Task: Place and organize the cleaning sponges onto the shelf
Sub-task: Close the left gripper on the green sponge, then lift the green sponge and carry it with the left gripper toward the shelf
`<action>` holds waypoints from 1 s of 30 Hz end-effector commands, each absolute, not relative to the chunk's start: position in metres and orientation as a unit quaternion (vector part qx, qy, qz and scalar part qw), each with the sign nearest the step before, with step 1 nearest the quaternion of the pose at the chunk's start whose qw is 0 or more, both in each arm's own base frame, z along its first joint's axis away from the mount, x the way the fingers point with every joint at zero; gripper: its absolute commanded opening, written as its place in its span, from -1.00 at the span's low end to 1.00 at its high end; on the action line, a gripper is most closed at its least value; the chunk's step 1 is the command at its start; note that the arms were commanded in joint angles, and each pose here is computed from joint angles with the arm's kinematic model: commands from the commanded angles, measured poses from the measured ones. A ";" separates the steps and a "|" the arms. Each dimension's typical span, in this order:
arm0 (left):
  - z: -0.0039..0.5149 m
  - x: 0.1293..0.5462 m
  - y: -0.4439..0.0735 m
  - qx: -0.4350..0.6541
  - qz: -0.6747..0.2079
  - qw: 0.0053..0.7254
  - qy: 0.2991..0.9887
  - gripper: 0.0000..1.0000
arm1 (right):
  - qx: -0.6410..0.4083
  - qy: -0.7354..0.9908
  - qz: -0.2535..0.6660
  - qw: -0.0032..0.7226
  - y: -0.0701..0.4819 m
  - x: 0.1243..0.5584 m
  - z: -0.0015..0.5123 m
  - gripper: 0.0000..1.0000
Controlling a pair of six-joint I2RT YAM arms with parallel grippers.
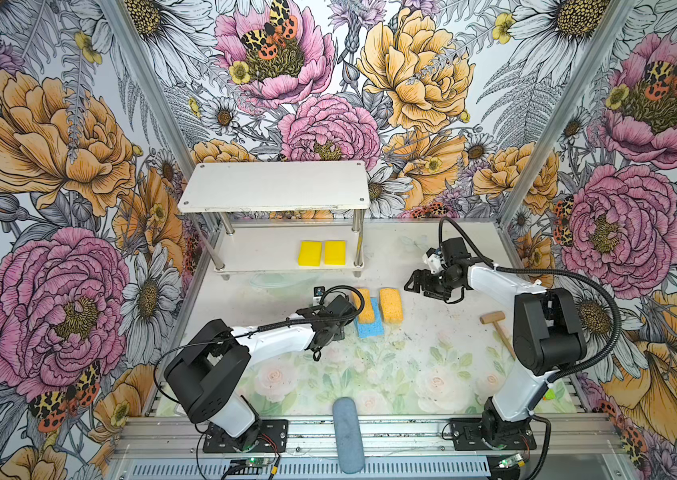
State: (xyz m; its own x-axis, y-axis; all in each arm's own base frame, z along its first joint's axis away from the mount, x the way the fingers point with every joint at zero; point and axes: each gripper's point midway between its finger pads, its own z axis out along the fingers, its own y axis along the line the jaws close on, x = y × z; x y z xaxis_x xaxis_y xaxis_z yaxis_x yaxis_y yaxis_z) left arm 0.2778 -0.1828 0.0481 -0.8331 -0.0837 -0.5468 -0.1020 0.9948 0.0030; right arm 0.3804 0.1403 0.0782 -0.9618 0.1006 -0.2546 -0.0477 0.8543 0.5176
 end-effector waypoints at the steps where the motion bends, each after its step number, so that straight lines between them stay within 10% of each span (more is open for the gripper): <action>1: 0.045 0.277 -0.189 -0.054 0.004 0.285 0.957 0.52 | 0.011 0.950 0.273 0.154 0.145 0.393 0.086 0.64; 30: 0.086 0.284 -0.175 -0.050 0.010 0.328 0.943 0.26 | 0.012 0.949 0.273 0.154 0.146 0.394 0.086 0.65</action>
State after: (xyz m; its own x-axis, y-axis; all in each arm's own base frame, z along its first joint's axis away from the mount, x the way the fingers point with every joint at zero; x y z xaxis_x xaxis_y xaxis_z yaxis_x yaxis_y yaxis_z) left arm 0.2775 -0.1822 0.0656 -0.8119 -0.1027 -0.5747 -0.1052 0.9940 -0.0289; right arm 0.3802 0.1410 0.0782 -0.9623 0.1056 -0.2505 -0.0415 0.8536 0.5194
